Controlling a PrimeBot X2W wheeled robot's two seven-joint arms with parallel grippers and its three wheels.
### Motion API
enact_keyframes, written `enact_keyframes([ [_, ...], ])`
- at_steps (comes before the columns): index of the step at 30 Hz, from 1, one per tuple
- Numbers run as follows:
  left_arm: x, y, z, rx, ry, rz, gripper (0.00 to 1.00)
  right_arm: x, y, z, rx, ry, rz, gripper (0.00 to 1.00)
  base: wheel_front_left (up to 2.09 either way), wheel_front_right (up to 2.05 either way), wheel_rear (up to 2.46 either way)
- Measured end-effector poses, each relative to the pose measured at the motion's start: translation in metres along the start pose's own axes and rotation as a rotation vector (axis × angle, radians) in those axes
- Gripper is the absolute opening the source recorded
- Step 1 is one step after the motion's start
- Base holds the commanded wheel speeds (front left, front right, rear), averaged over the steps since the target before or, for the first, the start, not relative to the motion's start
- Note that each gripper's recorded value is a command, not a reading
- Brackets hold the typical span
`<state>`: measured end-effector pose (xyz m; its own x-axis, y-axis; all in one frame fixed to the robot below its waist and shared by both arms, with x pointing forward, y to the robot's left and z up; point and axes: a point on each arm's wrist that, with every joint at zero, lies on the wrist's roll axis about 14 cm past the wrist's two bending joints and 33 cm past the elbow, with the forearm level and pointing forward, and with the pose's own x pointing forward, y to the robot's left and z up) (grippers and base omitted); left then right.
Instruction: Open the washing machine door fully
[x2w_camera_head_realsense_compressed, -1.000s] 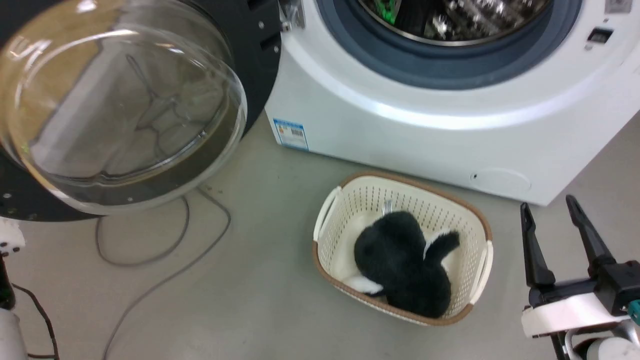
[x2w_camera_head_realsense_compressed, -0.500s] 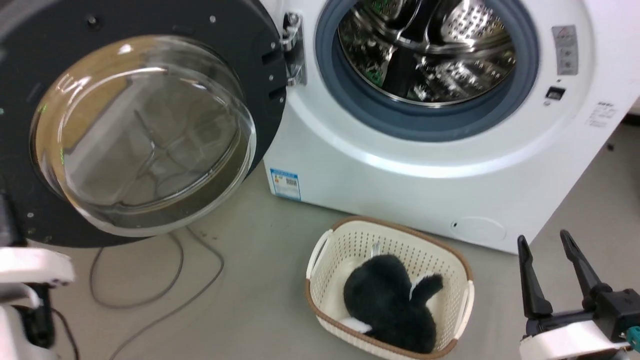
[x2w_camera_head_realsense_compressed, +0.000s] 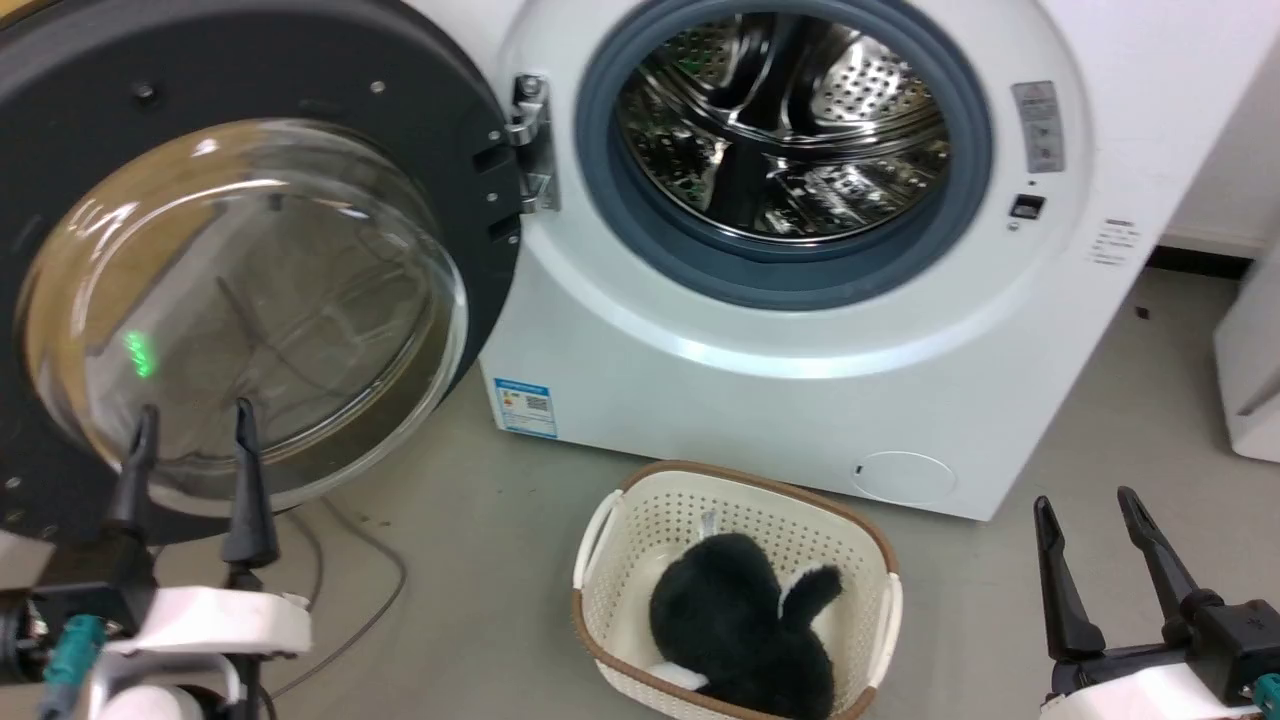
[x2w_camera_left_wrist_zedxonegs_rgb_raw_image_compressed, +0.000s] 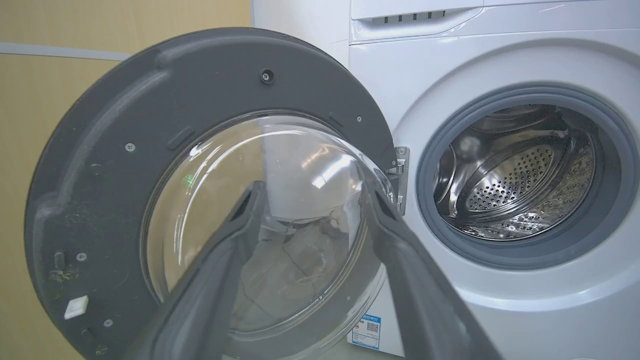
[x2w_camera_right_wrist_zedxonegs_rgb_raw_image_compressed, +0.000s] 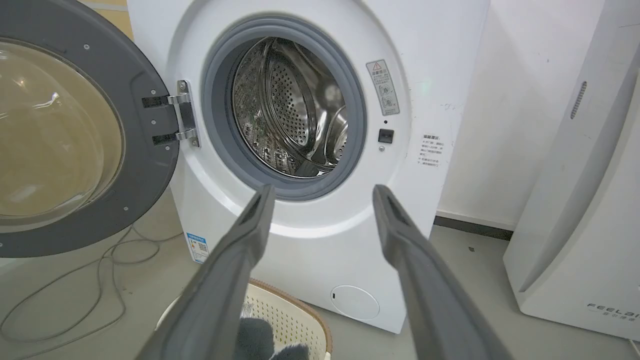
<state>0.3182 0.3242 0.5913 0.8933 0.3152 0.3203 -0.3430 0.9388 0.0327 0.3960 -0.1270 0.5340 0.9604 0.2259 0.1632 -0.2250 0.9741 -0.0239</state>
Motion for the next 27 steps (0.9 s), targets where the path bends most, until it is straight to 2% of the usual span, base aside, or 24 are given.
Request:
enact_keyframes([
  [17,-0.016,-0.107,-0.038,-0.121,0.117,-0.267,1.0,-0.039,-0.048,0.021,-0.031,-0.046,-0.158,1.0,0.0,0.0,0.0],
  [25,-0.019,-0.131,-0.043,-0.136,0.137,-0.325,1.0,-0.055,-0.061,0.024,-0.041,-0.046,-0.208,1.0,0.0,0.0,0.0],
  [26,-0.018,-0.133,-0.043,-0.136,0.136,-0.328,0.0,-0.057,-0.062,0.024,-0.042,-0.046,-0.213,0.0,0.0,0.0,0.0],
  [27,-0.018,-0.133,-0.043,-0.137,0.137,-0.329,0.0,-0.057,-0.063,0.024,-0.042,-0.045,-0.213,0.0,0.0,0.0,0.0],
])
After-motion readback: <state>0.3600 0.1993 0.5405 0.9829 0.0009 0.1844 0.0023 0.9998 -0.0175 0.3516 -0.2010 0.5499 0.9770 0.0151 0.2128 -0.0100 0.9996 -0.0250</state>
